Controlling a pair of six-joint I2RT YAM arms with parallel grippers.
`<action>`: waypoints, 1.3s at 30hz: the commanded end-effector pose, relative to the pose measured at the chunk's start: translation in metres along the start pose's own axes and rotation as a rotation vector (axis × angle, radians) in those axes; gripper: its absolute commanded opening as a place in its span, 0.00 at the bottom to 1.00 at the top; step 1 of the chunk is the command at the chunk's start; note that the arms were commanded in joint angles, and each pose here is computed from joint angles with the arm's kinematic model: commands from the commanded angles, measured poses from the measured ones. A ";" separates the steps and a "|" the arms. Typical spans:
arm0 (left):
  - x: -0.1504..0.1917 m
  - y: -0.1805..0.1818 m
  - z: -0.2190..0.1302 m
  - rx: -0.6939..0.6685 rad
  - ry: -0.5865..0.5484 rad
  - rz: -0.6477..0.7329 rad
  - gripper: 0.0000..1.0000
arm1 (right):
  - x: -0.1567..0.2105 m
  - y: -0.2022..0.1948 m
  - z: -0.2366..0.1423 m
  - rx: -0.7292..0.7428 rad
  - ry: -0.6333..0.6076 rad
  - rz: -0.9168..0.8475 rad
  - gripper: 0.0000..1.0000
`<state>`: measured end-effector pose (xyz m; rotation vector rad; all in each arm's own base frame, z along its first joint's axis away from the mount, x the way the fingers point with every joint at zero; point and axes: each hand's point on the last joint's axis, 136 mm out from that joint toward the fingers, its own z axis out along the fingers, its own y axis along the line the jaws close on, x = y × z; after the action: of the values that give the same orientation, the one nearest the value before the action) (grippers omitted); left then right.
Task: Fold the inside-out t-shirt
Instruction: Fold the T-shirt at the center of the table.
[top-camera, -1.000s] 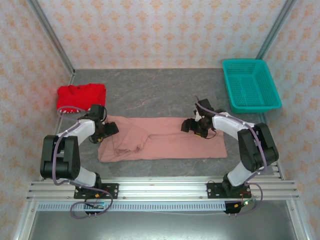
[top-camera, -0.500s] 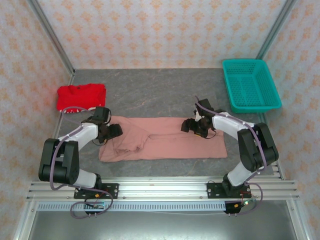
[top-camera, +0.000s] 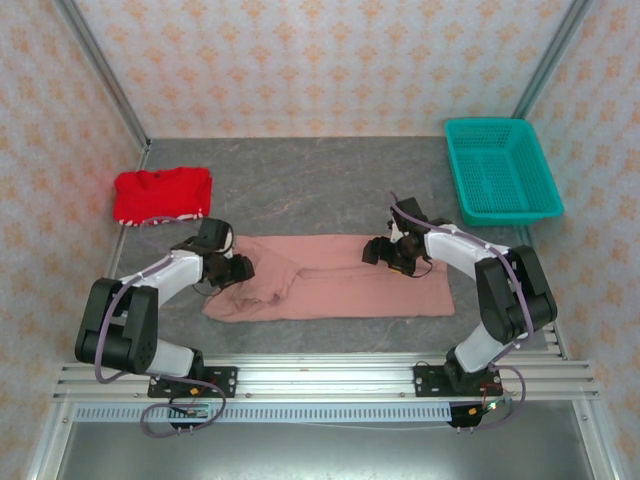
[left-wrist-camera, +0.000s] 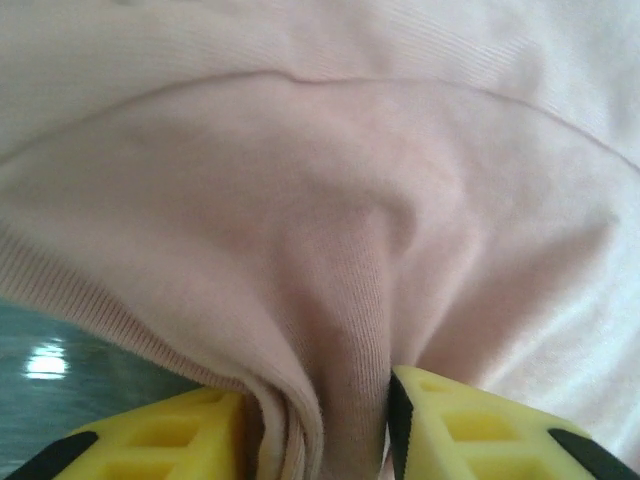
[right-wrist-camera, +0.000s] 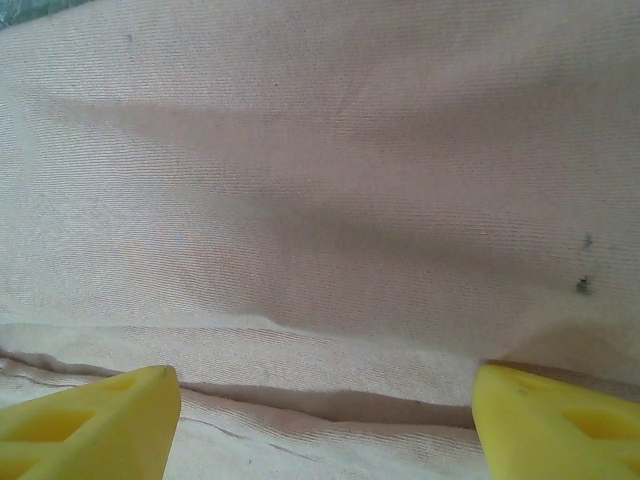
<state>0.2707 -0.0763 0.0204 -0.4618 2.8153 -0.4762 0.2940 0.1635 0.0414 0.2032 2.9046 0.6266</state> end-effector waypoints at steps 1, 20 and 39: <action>0.022 -0.011 0.006 0.062 0.093 -0.001 0.33 | -0.007 0.007 0.000 -0.015 -0.013 0.003 0.77; -0.022 0.041 -0.056 -0.322 -0.130 -0.057 0.00 | -0.011 -0.004 -0.019 0.084 -0.052 -0.049 0.77; -0.070 0.066 -0.205 -0.801 -0.284 0.137 0.00 | -0.031 -0.011 -0.045 0.155 -0.106 -0.076 0.77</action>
<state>0.2748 0.0400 0.1669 -0.5121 2.6351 0.4645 0.3107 0.1392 0.0657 0.1403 2.8736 0.4082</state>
